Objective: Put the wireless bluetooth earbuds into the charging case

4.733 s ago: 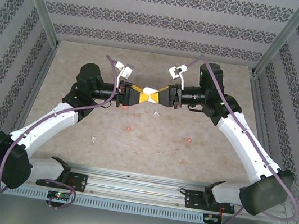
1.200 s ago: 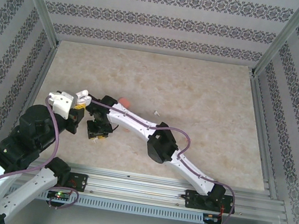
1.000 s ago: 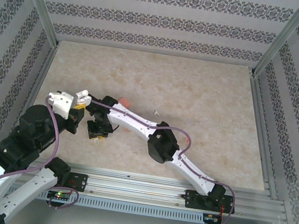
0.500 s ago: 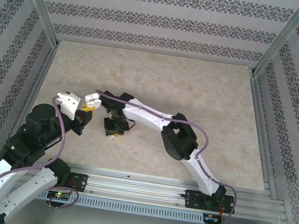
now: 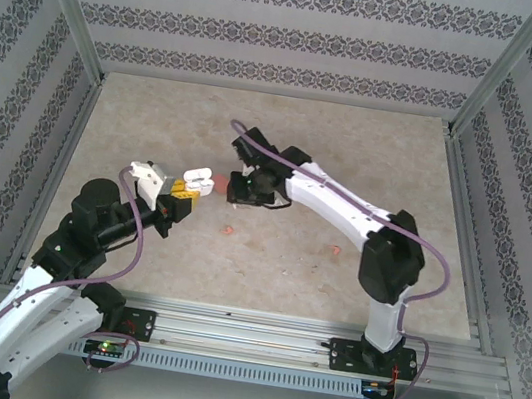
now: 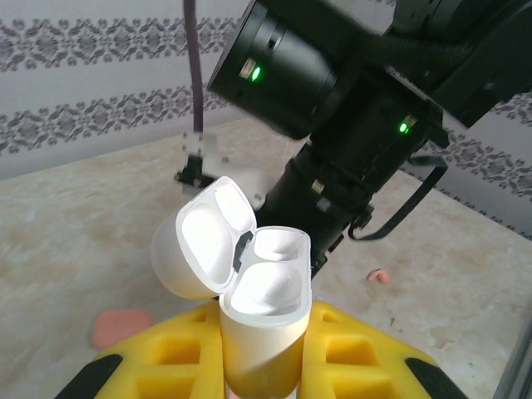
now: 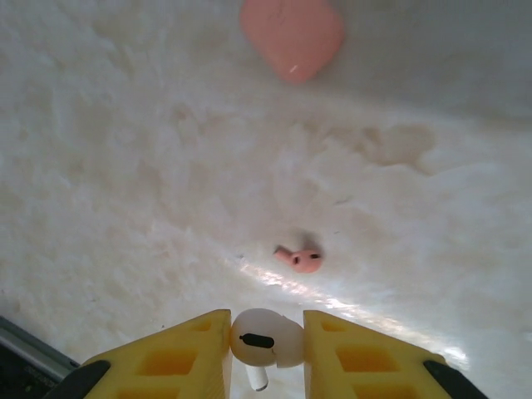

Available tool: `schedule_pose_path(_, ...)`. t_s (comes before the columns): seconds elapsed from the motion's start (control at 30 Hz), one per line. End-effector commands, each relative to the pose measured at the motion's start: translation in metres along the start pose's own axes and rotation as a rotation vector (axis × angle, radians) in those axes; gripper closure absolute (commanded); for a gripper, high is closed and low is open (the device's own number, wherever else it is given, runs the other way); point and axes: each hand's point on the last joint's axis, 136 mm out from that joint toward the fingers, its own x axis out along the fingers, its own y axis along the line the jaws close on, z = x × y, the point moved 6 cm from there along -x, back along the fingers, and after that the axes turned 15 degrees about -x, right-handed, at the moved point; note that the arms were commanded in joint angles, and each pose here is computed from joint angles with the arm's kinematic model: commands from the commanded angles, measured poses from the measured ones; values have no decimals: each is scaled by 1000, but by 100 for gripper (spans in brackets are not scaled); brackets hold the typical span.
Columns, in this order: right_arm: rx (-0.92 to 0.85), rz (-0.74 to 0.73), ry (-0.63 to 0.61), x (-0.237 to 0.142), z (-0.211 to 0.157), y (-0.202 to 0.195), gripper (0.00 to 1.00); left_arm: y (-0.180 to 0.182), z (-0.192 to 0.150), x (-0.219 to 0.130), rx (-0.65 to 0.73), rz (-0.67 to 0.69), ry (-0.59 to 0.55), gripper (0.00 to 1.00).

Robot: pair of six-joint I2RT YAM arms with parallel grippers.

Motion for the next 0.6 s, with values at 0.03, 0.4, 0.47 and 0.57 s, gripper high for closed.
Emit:
schedule_pose_path(0.03, -26, -53, -174, -45, 14, -16, 74, -17, 16, 9, 47, -157, -96, 100)
schedule_pose_path(0.4, -116, -18, -536, -128, 15, -16, 72, -10, 23, 43, 42, -188, -134, 100)
schedule_pose_path(0.47, -134, 3, -592, -140, 14, -14, 72, -9, 23, 49, 34, -191, -136, 100)
schedule_pose_path(0.57, -168, 39, -682, -156, 12, -10, 72, -7, 24, 56, 26, -202, -147, 100)
